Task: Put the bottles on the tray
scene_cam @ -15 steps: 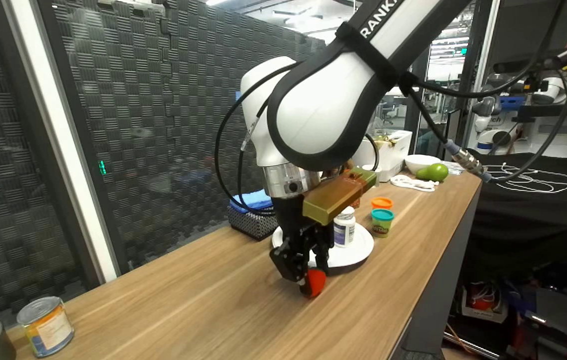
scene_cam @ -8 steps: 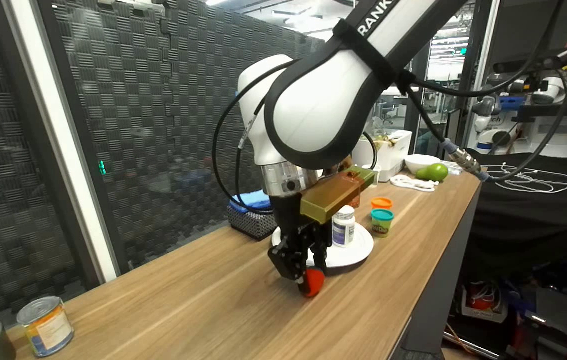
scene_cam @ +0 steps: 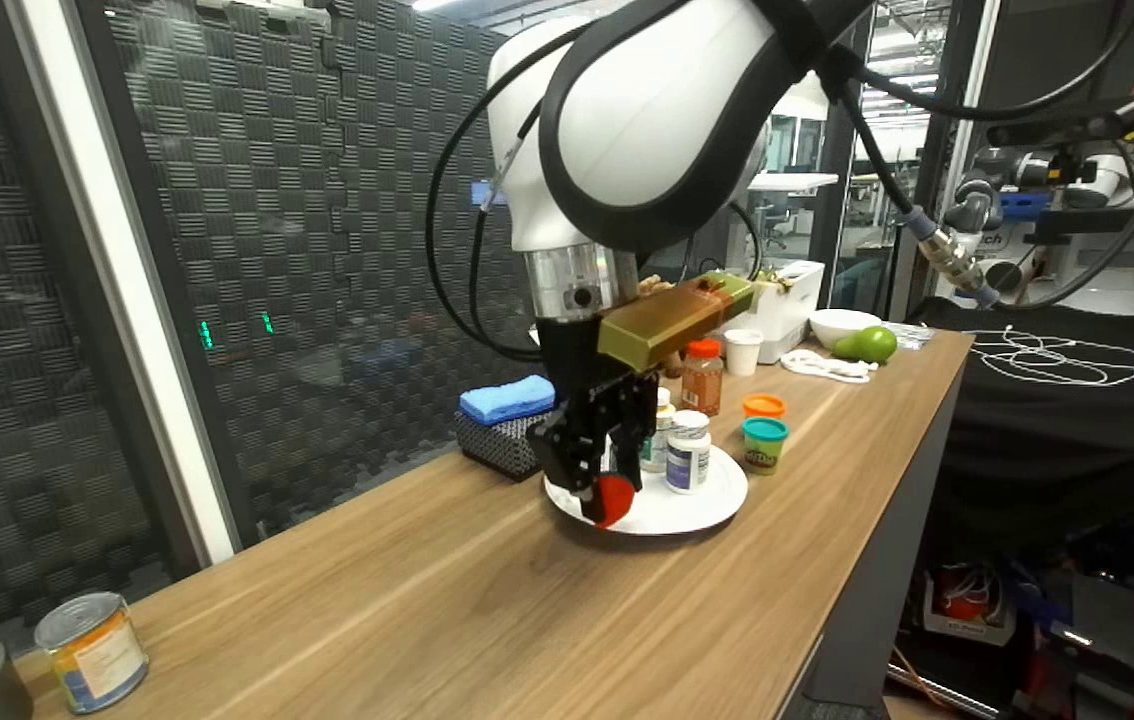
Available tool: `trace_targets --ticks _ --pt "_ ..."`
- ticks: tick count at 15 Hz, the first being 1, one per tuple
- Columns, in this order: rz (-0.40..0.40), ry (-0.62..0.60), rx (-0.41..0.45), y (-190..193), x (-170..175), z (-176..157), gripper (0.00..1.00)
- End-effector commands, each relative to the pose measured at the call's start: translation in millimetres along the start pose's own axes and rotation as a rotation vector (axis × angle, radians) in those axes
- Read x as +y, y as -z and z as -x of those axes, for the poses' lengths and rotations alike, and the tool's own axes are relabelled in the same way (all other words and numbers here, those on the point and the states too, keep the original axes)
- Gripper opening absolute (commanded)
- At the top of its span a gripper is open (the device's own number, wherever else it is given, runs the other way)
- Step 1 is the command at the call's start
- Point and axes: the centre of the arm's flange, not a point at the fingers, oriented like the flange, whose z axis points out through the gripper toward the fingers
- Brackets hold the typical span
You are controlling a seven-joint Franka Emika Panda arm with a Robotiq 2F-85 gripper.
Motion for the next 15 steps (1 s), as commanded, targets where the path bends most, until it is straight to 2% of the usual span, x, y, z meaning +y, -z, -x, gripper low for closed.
trace_targets --ticks 1,5,9,15 --pt "0.035 -0.067 0.034 14 31 -6 0.26" --pt "0.079 -0.099 0.016 -3 53 -19 0.26" --pt "0.102 -0.091 -0.002 -18 50 -26 0.26" --pt "0.167 -0.132 0.034 -31 55 -42 0.26"
